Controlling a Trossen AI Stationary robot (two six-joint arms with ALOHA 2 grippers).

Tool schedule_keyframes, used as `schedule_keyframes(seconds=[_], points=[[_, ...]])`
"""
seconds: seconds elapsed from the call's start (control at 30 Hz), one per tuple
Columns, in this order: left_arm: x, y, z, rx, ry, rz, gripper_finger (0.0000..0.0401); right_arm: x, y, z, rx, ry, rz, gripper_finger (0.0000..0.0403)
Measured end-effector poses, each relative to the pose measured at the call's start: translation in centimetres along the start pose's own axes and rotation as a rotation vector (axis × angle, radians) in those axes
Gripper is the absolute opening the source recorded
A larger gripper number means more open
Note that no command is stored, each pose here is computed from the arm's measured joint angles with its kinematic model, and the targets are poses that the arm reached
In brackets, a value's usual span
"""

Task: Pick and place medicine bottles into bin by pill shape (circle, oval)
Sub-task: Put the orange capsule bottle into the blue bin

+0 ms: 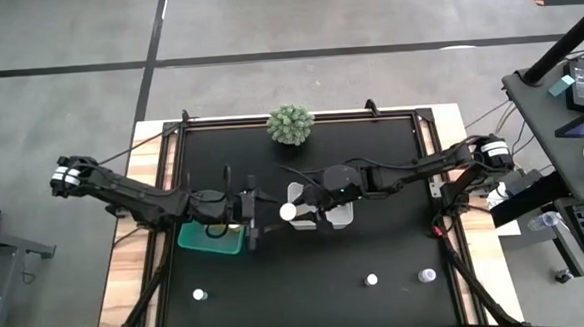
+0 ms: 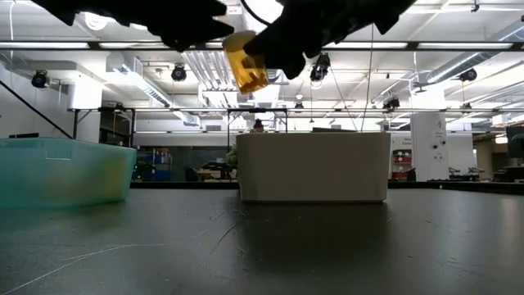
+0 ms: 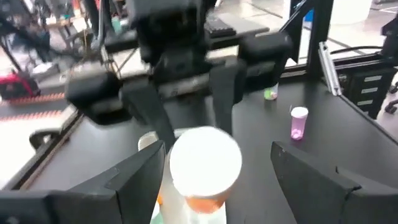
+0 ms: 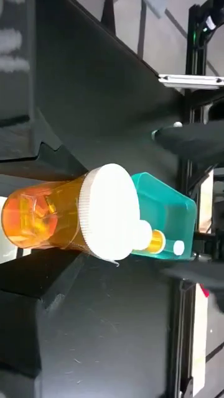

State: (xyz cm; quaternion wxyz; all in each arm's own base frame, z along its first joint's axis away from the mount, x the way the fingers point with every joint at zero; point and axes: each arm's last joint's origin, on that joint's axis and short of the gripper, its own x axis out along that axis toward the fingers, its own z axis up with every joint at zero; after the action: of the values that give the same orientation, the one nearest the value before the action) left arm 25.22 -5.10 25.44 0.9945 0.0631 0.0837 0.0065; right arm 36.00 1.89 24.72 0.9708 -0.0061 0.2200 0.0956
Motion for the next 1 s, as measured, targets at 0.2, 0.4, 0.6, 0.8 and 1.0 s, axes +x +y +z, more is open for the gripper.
schedule_keyframes(seconds=[0.2,0.4,0.6,0.8,1.0], points=[[1.3,0.6,-1.4,-0.046,0.064,0.039,0.0276,0.0,0.0,0.5,-0.017,-0.009,-0.001,0.0151],[2.1,0.4,-1.4,-0.036,0.072,0.040,0.0274,0.0,0.0,0.4,-0.016,-0.007,-0.001,0.0151],[2.4,0.4,-1.3,-0.037,0.073,0.041,0.0231,0.1,0.0,0.3,-0.017,-0.004,-0.002,0.0151],[2.3,0.4,-1.4,-0.043,0.078,0.040,0.0179,0.4,-0.1,0.0,-0.025,0.007,-0.002,0.0151],[2.3,0.4,-1.6,-0.043,0.087,0.047,0.0173,0.7,-0.1,-0.2,-0.028,0.009,-0.002,0.0180]])
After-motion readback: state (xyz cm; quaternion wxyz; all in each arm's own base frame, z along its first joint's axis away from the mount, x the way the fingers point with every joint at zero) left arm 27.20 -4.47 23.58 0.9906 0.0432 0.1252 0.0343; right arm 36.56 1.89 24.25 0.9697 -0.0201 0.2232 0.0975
